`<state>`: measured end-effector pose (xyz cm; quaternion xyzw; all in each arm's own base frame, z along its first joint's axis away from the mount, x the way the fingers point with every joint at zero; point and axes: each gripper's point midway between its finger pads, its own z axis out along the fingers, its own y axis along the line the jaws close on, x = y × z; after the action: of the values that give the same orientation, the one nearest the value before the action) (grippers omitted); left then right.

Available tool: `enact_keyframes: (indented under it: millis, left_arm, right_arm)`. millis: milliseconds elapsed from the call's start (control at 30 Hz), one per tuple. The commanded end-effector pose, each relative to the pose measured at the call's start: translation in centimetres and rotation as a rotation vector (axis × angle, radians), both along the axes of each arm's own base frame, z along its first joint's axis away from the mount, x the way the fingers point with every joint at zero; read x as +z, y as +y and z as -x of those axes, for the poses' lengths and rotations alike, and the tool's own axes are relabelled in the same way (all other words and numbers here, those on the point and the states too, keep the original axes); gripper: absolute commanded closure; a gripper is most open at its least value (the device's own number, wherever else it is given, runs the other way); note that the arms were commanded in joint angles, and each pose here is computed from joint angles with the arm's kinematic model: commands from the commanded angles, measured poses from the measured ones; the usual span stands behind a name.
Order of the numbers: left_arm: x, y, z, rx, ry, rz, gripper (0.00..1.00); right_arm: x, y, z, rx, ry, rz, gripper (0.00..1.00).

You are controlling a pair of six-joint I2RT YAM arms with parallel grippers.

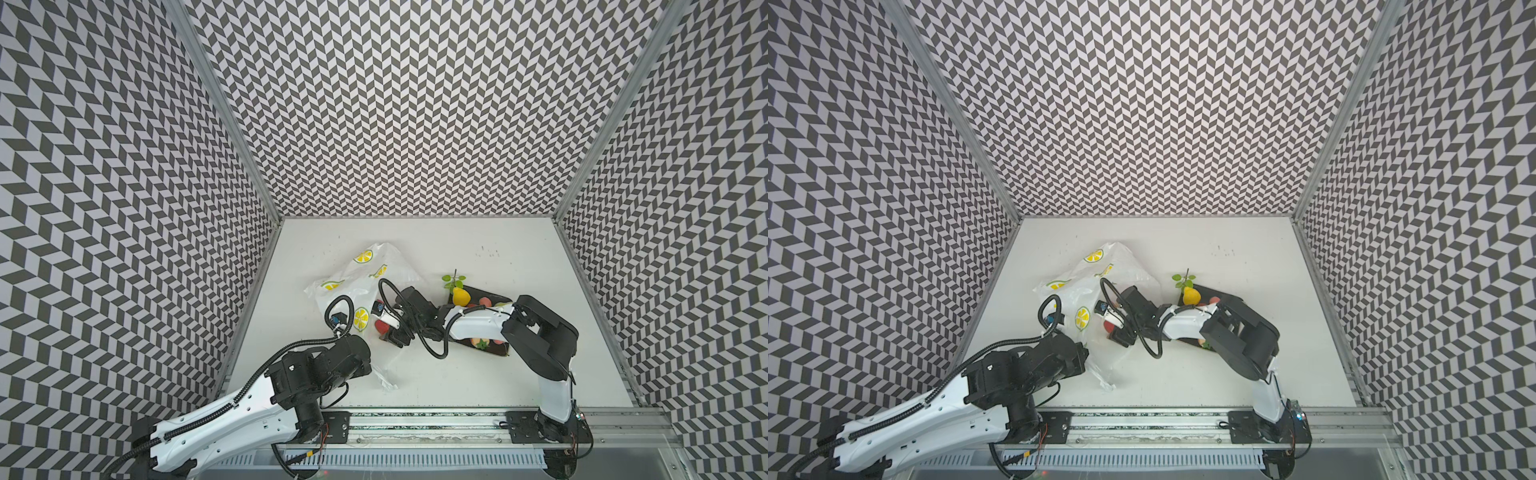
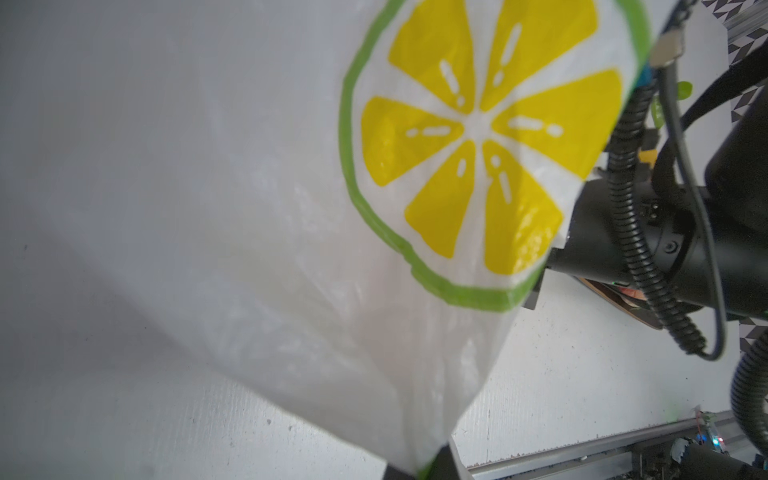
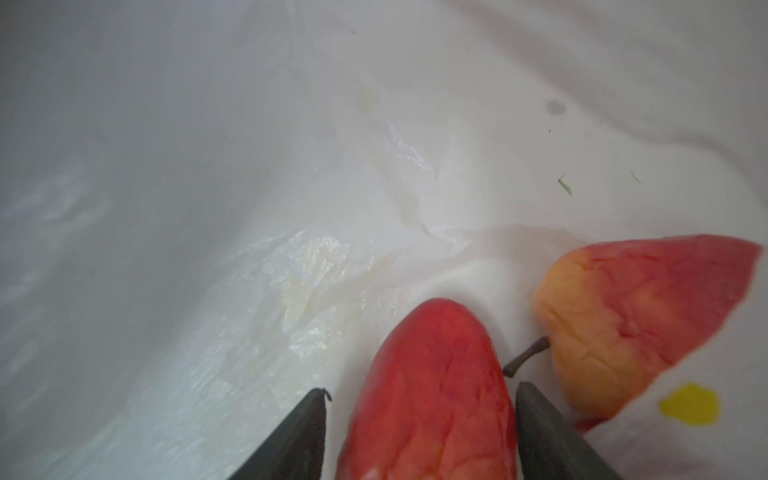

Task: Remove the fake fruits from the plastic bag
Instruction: 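Close the right gripper on the red apple inside the bag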

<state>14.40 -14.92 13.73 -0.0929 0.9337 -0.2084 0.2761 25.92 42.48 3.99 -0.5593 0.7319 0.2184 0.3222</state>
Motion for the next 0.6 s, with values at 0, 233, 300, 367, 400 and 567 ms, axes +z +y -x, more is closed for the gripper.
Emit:
enact_keyframes:
  millis: [0,233,300,367,400,567]
  left_arm:
    - [0.7,-0.2,-0.4,0.019,-0.019,0.035,1.00]
    - [1.3,-0.1,-0.5,0.029,-0.030,0.039,1.00]
    - [1.4,0.1,-0.6,0.038,-0.034,0.041,1.00]
    - [1.5,0.3,-0.6,0.044,-0.037,0.043,1.00]
    - [1.5,0.3,-0.6,0.047,-0.039,0.044,1.00]
    - [1.6,0.7,-0.8,0.071,-0.051,0.047,1.00]
  right_arm:
    - [0.7,0.4,0.0,0.010,-0.056,-0.026,0.35]
    - [1.2,0.5,0.8,0.031,-0.057,-0.038,0.50]
    - [1.3,0.5,1.0,0.028,-0.061,-0.031,0.54]
    - [1.7,0.4,1.2,0.021,-0.072,-0.035,0.58]
    - [2.3,0.3,1.3,0.019,-0.078,-0.048,0.60]
    - [5.3,-0.2,2.7,0.019,-0.081,-0.121,0.68]
